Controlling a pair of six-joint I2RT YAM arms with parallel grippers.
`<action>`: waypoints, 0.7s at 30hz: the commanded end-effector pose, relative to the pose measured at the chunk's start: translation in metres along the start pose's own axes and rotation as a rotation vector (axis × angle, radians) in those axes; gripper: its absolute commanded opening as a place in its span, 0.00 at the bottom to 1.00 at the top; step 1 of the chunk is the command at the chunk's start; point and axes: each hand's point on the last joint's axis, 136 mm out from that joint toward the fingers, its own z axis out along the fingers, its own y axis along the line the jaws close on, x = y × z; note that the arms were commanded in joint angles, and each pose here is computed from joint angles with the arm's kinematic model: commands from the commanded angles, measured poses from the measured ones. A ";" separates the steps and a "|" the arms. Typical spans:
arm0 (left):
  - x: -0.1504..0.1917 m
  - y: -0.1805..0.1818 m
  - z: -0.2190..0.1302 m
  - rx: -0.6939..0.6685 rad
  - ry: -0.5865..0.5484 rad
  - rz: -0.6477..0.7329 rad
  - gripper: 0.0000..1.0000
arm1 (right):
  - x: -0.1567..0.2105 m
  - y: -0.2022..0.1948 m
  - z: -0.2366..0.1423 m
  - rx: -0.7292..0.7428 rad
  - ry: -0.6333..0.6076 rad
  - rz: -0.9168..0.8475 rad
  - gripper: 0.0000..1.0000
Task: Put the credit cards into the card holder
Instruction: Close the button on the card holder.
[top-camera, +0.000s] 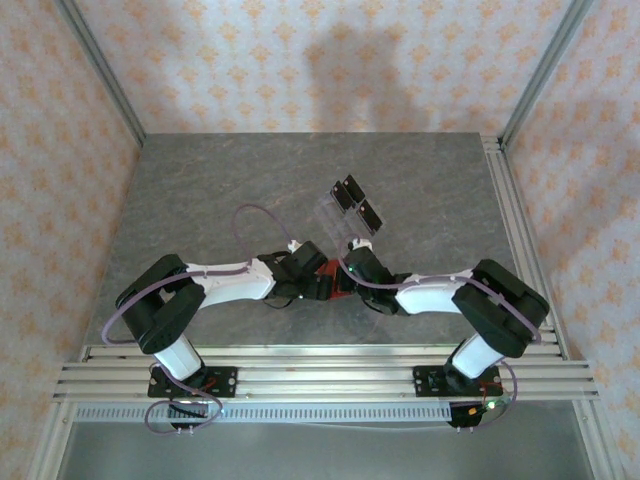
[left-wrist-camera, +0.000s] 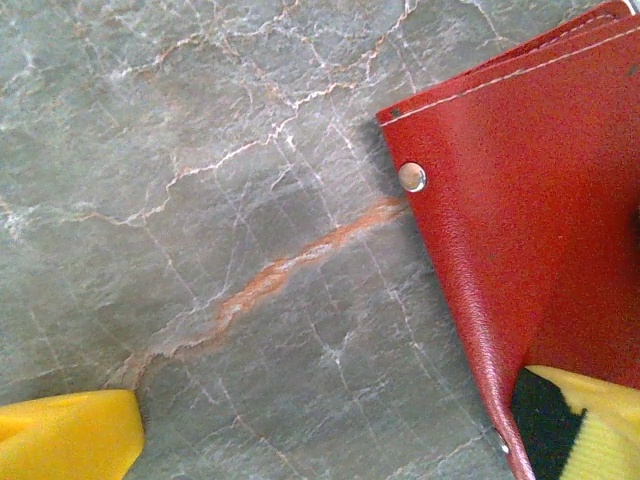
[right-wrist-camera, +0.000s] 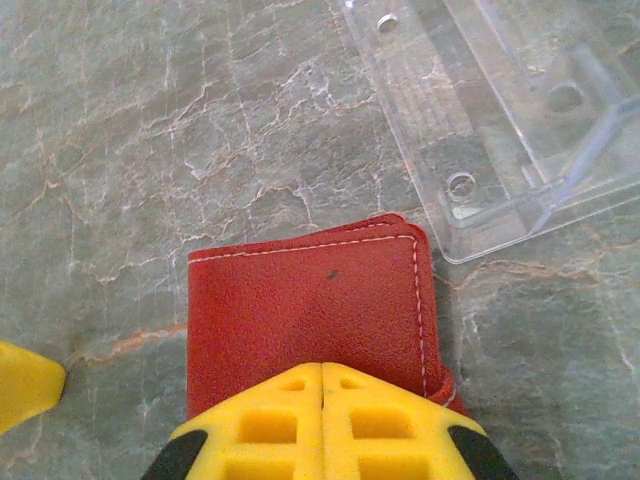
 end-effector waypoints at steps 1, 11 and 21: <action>0.010 0.014 0.026 -0.045 0.040 0.039 1.00 | 0.129 -0.120 -0.028 0.439 0.408 -0.083 0.00; 0.013 0.015 0.025 -0.041 0.052 0.063 1.00 | 0.176 -0.140 -0.017 0.472 0.504 -0.046 0.00; 0.010 0.012 0.022 -0.029 0.044 0.068 1.00 | 0.113 -0.060 -0.027 0.253 0.399 -0.011 0.30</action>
